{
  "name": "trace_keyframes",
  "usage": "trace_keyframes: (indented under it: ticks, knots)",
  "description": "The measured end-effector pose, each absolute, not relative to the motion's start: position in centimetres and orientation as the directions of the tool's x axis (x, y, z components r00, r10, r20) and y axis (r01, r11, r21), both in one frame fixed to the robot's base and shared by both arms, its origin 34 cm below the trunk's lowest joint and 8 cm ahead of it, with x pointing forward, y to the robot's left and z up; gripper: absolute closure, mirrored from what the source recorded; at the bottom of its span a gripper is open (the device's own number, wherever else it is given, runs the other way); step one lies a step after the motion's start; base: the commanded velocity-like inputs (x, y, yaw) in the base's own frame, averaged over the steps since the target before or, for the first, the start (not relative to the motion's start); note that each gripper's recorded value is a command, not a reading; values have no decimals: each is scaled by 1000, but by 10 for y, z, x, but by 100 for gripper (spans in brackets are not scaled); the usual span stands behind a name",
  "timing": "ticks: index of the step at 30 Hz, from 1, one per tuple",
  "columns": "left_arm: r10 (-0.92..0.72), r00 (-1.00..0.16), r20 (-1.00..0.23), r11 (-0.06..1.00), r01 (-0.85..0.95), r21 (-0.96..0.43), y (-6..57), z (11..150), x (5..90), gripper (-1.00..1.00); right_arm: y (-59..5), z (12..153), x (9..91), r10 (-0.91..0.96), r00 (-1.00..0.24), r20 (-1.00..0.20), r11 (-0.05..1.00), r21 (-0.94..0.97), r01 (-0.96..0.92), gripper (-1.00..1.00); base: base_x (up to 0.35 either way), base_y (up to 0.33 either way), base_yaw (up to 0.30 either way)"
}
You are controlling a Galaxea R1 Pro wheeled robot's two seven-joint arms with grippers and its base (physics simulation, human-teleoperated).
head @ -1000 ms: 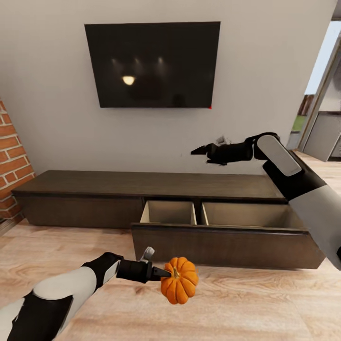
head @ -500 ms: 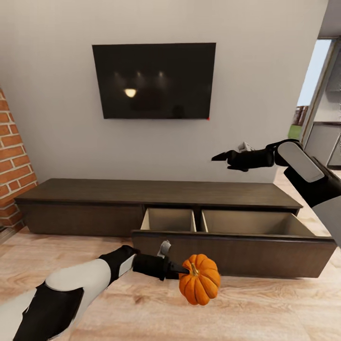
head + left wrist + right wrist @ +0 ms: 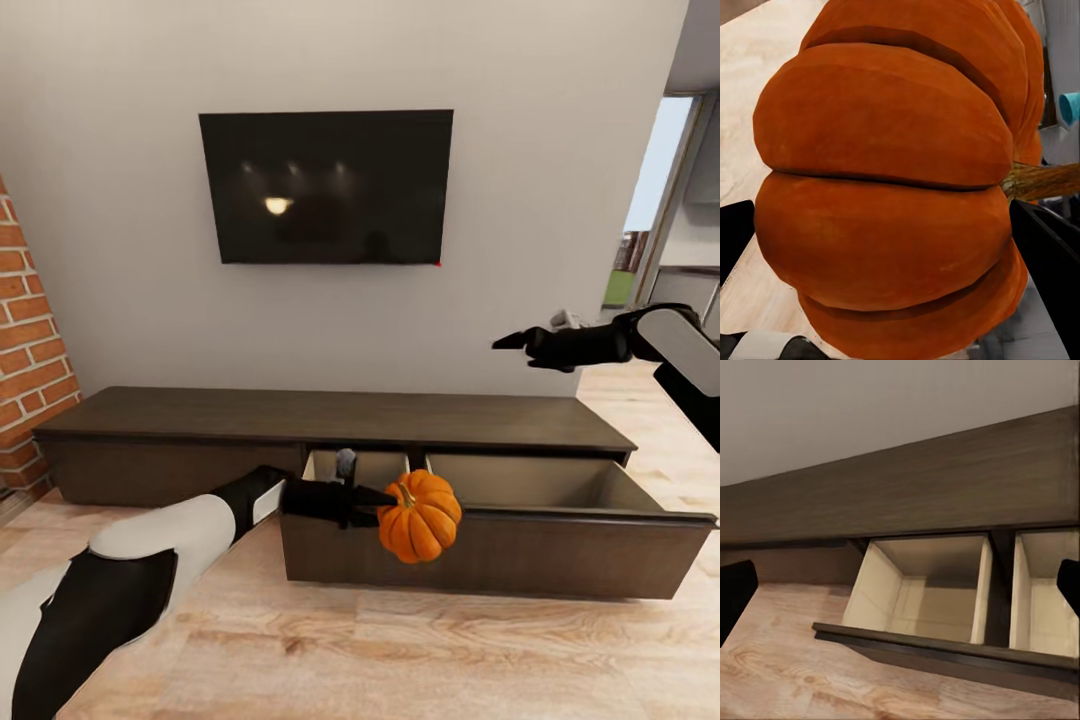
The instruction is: Place each of the two pumpkins and all three candles from the living room inside a cabinet in the living room (use any cabinet), then make sure every cabinet is closed, and position the cauldron so it is next to a table in the living room.
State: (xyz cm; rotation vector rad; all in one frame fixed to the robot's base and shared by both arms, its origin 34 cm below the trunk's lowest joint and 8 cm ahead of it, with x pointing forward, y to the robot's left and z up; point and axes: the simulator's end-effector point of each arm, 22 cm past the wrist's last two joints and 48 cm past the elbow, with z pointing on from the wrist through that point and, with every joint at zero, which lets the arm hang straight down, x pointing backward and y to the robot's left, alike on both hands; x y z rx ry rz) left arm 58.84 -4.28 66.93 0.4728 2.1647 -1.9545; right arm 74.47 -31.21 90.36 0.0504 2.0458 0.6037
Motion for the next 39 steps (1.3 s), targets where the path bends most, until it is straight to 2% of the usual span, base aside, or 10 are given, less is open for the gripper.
trace_keyframes:
  ticks: [10,16,20,22,29,33,36,39]
  knots:
    - [82,-917,-391,120,399,-909,-28,724,624,100,-423,893,728,313,-531,-787,923,384,-25,-100,0,0,0]
    - [69,-903,-423,119,428,-896,-27,758,639,100,-435,846,719,317,-601,-733,927,374,33,-100,0,0,0]
    - [73,-894,-442,147,448,-882,-30,773,647,100,-445,819,713,292,-638,-713,943,325,68,-100,0,0,0]
    - [78,-891,-447,193,453,-870,-30,769,653,100,-450,803,709,271,-658,-703,954,287,85,-100,0,0,0]
    - [52,-890,-452,297,446,-844,-22,767,673,100,-449,738,687,243,-732,-636,965,237,115,-100,0,0,0]
    - [10,-893,-451,355,425,-833,-18,768,688,100,-429,716,703,202,-687,-698,978,177,108,-100,0,0,0]
    - [-2,-894,-449,426,405,-809,-13,761,698,100,-409,685,708,81,-685,-724,996,40,75,-100,0,0,0]
    - [-25,-896,-443,432,390,-813,-13,767,703,100,-383,674,712,-2,-685,-729,1000,-22,20,-100,0,0,0]
